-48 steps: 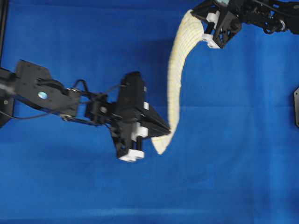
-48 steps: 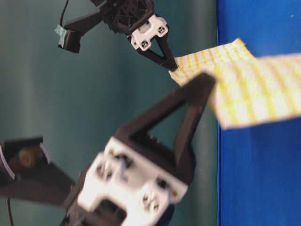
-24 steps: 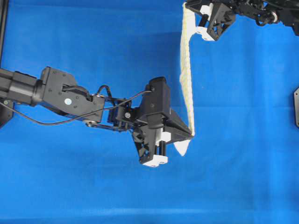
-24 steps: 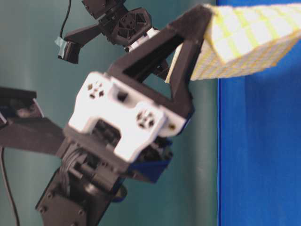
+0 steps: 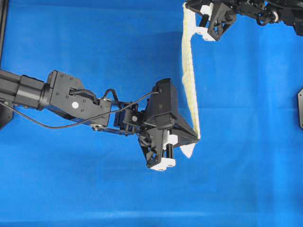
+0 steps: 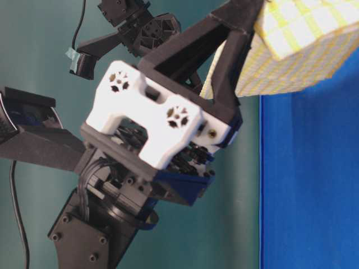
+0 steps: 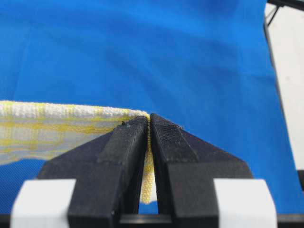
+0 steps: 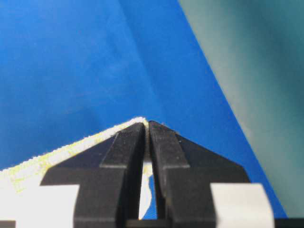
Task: Fold the yellow towel.
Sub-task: 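Lower the strip flat lengthwise and open both grippers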
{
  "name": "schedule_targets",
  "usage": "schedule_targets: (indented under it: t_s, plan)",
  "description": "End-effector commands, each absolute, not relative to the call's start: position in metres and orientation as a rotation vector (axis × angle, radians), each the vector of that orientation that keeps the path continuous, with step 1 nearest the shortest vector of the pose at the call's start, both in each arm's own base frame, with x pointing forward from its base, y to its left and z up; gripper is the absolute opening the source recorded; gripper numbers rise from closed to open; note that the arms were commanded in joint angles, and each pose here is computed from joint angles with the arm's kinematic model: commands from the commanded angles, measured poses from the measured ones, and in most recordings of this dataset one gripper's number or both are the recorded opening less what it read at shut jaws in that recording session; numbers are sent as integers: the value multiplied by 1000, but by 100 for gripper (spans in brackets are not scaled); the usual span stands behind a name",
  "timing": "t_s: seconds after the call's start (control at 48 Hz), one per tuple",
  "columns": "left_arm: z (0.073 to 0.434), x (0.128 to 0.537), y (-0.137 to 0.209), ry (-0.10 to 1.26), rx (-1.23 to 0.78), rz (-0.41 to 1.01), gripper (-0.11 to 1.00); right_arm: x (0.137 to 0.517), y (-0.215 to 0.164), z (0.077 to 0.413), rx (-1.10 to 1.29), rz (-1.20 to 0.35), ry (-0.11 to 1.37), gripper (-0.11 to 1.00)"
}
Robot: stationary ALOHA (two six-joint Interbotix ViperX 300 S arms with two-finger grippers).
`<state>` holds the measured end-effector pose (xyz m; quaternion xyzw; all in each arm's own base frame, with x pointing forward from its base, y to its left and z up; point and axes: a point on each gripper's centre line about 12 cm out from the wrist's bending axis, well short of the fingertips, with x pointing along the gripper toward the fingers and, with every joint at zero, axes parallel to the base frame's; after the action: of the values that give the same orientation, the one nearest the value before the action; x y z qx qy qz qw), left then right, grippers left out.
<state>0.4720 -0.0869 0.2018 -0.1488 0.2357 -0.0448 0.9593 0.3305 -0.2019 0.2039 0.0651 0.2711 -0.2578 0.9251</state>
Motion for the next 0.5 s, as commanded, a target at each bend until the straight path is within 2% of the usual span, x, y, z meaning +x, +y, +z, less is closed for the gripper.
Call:
schedule_targets:
  t_s: [0.0, 0.479]
  plan:
    - [220, 466, -128, 443, -294, -182, 2, 328, -219, 221, 128, -573, 501, 4]
    - [199, 443, -136, 490, -316, -190, 2, 355, -221, 208, 127, -540, 530, 4]
